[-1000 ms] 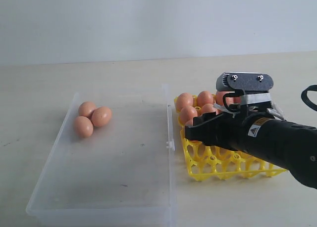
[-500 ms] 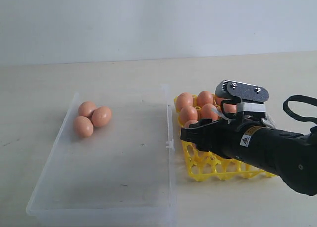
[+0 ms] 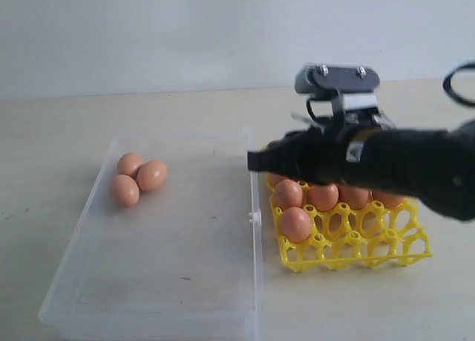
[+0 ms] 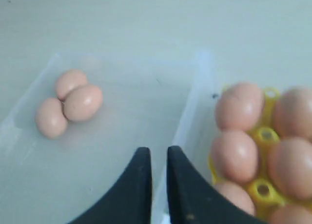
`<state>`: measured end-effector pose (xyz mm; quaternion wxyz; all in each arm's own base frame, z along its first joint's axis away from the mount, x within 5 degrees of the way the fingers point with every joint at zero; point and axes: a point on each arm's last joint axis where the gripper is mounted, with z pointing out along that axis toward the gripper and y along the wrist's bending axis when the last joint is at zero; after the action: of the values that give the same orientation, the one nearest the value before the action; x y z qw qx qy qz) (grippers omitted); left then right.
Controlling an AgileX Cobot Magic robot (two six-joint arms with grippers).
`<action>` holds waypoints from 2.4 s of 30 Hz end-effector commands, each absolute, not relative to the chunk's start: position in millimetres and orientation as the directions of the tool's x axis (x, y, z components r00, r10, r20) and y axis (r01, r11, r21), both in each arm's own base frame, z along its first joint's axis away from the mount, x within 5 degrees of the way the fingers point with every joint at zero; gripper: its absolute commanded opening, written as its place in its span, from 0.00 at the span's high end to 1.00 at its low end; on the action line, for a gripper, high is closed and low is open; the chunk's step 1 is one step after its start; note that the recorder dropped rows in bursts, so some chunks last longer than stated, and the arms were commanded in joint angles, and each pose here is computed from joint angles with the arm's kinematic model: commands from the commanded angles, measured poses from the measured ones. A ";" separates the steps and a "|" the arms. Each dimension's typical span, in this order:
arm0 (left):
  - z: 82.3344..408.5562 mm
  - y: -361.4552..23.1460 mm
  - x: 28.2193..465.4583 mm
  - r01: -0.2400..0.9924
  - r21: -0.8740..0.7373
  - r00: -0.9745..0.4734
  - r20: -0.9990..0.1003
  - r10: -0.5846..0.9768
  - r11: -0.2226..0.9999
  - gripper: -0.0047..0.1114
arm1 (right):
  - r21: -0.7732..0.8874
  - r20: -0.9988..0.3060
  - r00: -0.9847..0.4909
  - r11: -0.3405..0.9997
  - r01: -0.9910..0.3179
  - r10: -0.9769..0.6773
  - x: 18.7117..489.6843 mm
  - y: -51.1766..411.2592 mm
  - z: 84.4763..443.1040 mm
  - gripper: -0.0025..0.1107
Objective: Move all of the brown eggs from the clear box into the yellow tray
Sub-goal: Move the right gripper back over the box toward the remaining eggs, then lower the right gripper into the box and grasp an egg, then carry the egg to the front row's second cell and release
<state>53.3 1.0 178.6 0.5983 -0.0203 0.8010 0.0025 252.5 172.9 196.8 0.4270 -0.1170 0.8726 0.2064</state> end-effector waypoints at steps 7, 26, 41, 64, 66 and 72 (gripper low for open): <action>181.3 0.4 53.3 -0.027 -0.025 -0.262 -0.964 -0.031 0.999 0.96 | 0.185 -0.616 -0.701 0.798 -0.573 -0.361 323.3 288.3 237.6 0.91; 181.3 0.4 53.3 -0.027 -0.025 -0.262 -0.964 -0.031 0.999 0.96 | 0.456 -0.403 -0.915 0.868 -0.197 0.004 397.4 343.0 144.6 0.38; 181.3 0.4 53.3 -0.027 -0.025 -0.262 -0.964 -0.031 0.999 0.96 | 0.434 -0.334 -0.942 0.882 -0.184 -0.032 405.7 351.4 111.9 0.63; 181.3 0.4 53.3 -0.027 -0.025 -0.262 -0.964 -0.031 0.999 0.96 | 0.094 -0.901 -0.412 0.868 -0.487 -0.134 287.3 202.5 215.5 0.98; 181.3 0.4 53.3 -0.027 -0.025 -0.262 -0.964 -0.031 0.999 0.96 | 0.100 -0.895 -0.430 0.889 -0.448 -0.115 269.5 178.5 209.9 0.98; 181.3 0.4 53.3 -0.027 -0.025 -0.262 -0.964 -0.031 0.999 0.96 | 0.120 -0.860 -0.503 0.925 -0.359 -0.083 228.8 131.6 192.1 0.98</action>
<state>53.3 1.0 178.6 0.5983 -0.0203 0.8010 0.0025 242.4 148.5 195.5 0.4749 -0.1452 0.8547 0.1516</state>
